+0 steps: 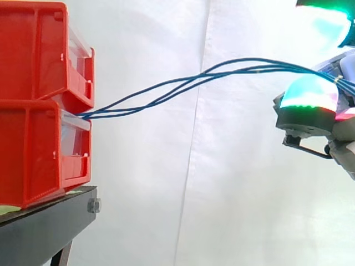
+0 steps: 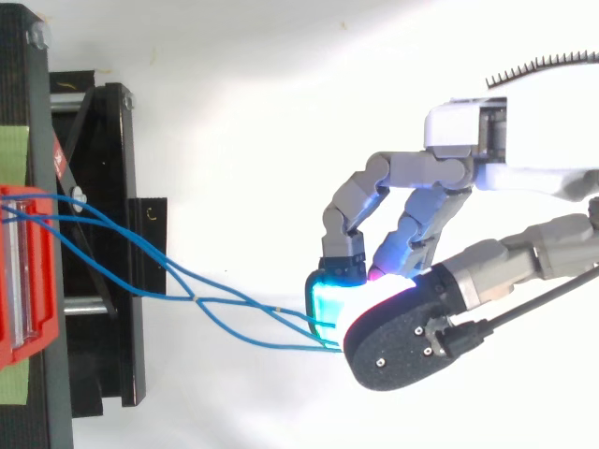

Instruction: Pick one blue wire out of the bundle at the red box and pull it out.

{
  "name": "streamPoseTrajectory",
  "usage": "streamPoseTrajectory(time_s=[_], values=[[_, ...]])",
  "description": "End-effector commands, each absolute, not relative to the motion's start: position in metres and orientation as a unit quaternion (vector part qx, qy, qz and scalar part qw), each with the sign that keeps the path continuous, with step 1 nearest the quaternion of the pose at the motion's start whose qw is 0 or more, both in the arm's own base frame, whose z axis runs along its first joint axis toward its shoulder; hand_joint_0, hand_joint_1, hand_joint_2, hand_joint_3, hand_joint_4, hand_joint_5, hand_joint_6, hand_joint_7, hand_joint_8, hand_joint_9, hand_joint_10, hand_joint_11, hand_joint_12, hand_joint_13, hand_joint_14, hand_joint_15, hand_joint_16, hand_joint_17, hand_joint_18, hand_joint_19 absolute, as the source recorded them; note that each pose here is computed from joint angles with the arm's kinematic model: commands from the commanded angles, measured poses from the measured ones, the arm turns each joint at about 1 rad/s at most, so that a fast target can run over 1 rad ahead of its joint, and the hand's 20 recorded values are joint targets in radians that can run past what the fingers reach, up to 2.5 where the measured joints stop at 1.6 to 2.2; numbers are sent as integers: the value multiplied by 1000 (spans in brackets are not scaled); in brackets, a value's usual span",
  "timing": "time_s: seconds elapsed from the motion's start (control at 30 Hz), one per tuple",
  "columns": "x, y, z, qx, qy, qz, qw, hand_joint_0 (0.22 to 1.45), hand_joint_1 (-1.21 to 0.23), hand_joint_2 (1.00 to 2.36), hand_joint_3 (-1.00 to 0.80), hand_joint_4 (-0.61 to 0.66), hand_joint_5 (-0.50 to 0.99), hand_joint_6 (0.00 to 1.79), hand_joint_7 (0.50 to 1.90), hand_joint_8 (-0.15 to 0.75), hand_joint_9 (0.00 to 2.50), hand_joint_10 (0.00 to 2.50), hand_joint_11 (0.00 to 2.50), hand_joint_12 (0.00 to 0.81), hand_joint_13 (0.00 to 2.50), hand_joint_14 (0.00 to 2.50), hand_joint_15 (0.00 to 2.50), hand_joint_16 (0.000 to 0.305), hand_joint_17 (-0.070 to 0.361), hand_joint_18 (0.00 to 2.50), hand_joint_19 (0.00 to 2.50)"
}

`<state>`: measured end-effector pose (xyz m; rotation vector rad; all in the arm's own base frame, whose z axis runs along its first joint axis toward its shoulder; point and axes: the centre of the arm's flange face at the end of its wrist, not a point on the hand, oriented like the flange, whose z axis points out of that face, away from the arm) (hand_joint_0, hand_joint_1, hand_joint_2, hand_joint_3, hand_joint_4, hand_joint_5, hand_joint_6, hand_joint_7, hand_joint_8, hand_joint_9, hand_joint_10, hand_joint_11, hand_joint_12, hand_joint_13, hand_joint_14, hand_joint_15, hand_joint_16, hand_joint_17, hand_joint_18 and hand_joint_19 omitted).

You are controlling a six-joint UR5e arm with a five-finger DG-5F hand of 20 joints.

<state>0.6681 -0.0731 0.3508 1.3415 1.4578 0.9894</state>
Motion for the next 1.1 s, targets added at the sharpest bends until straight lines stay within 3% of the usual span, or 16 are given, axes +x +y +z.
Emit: streamPoseTrajectory(time_s=[0.0, 0.13, 0.23, 0.43, 0.83, 1.07], values=[[668, -73, 351, 541, 588, 401, 448, 436, -501, 1000, -500, 215, -159, 950, 851, 398, 932, 8, 745, 479, 886, 15, 507, 64, 144, 861, 500], [668, -72, 351, 541, 589, 401, 448, 488, -771, 1000, -500, 212, -180, 962, 831, 364, 853, 9, 749, 451, 840, 15, 506, 58, 132, 811, 470], [668, -72, 351, 541, 589, 401, 448, 581, -843, 1000, -500, 209, -188, 964, 844, 342, 823, 11, 762, 428, 816, 17, 494, 53, 119, 776, 466], [668, -72, 351, 541, 589, 401, 448, 666, -857, 1004, -434, 186, -193, 971, 842, 336, 809, 10, 751, 420, 821, 15, 481, 52, 117, 804, 444], [669, -72, 351, 540, 588, 402, 448, 694, -826, 1010, -343, 124, -204, 984, 933, 338, 819, 9, 751, 421, 839, 15, 480, 51, 115, 827, 445], [669, -72, 351, 540, 588, 402, 448, 745, -853, 1013, -292, 119, -220, 995, 871, 333, 813, 9, 740, 417, 850, 15, 465, 50, 112, 848, 441]])
